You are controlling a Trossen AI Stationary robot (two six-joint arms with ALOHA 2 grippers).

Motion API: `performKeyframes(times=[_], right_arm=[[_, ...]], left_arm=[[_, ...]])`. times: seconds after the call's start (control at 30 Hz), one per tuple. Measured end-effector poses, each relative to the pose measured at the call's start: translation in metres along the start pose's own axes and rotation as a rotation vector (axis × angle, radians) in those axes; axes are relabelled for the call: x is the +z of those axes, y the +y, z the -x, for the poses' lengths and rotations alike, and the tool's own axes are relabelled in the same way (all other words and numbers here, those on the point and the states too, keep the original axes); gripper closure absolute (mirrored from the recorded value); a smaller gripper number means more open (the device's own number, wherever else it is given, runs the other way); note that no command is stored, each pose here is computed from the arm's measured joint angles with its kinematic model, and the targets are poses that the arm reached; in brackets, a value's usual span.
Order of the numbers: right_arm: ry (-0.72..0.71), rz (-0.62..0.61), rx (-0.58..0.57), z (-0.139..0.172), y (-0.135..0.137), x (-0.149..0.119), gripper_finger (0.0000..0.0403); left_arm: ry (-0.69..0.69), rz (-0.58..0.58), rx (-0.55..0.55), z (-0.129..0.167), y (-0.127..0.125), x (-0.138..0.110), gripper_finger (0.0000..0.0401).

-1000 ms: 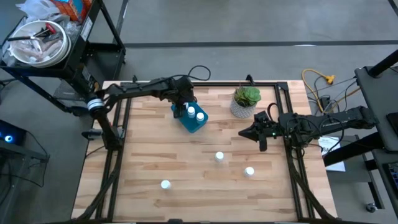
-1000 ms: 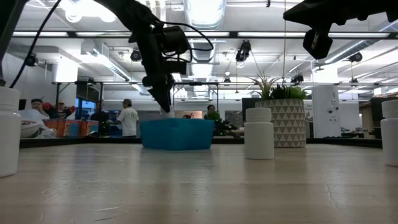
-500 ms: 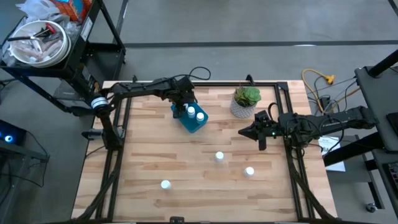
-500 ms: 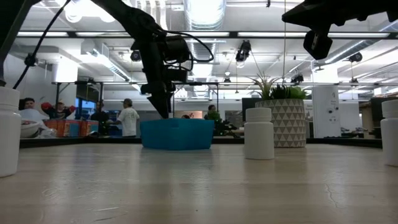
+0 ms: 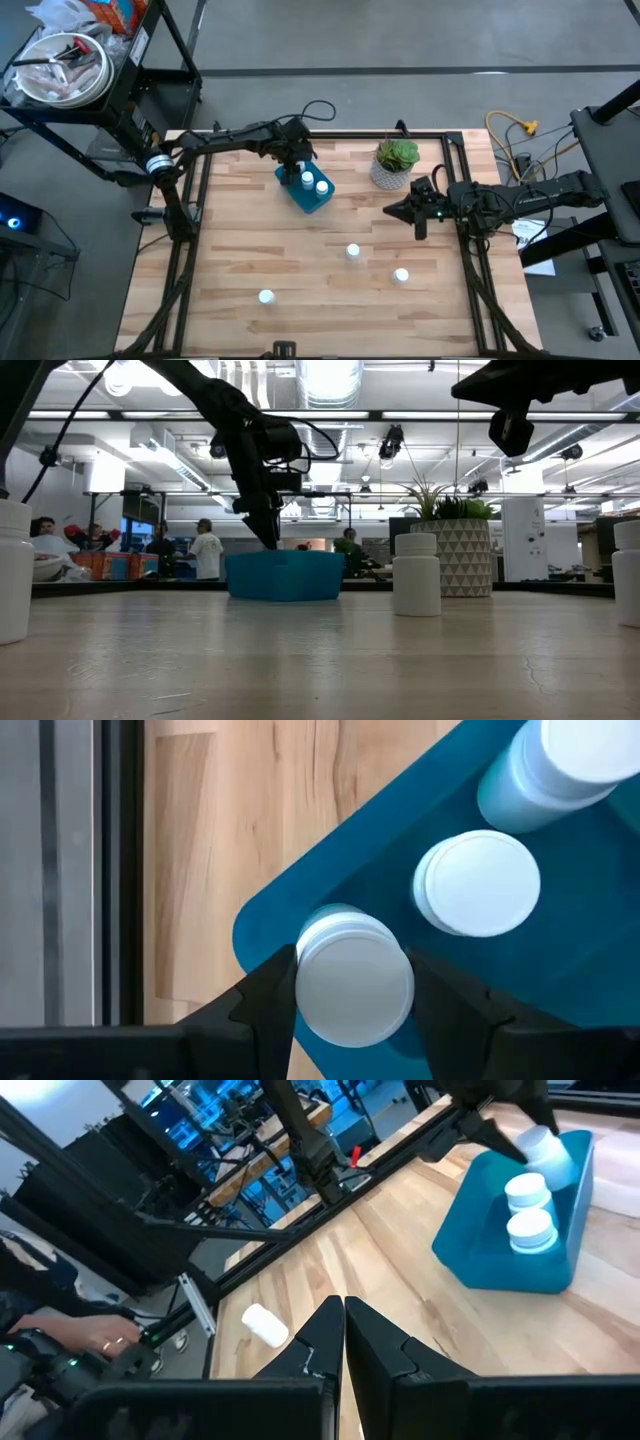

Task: Pick and place pill bottles into a basket
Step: Put the white pill bottle into the dark blue bin

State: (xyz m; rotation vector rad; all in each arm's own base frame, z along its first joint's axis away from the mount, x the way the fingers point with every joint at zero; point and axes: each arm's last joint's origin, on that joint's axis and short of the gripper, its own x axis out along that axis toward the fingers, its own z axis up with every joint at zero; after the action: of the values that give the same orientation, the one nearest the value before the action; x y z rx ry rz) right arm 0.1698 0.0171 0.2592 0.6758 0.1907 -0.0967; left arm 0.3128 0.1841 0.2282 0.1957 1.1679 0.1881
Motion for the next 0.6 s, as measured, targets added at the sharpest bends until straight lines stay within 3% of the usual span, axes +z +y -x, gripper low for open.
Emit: performKeyframes(times=[0.6], right_arm=[[-0.024, 0.004, -0.028, 0.0, -0.0008, 0.0007, 0.0394]], left_arm=[[-0.024, 0.026, -0.03, -0.0002, 0.0073, -0.0039, 0.0247]])
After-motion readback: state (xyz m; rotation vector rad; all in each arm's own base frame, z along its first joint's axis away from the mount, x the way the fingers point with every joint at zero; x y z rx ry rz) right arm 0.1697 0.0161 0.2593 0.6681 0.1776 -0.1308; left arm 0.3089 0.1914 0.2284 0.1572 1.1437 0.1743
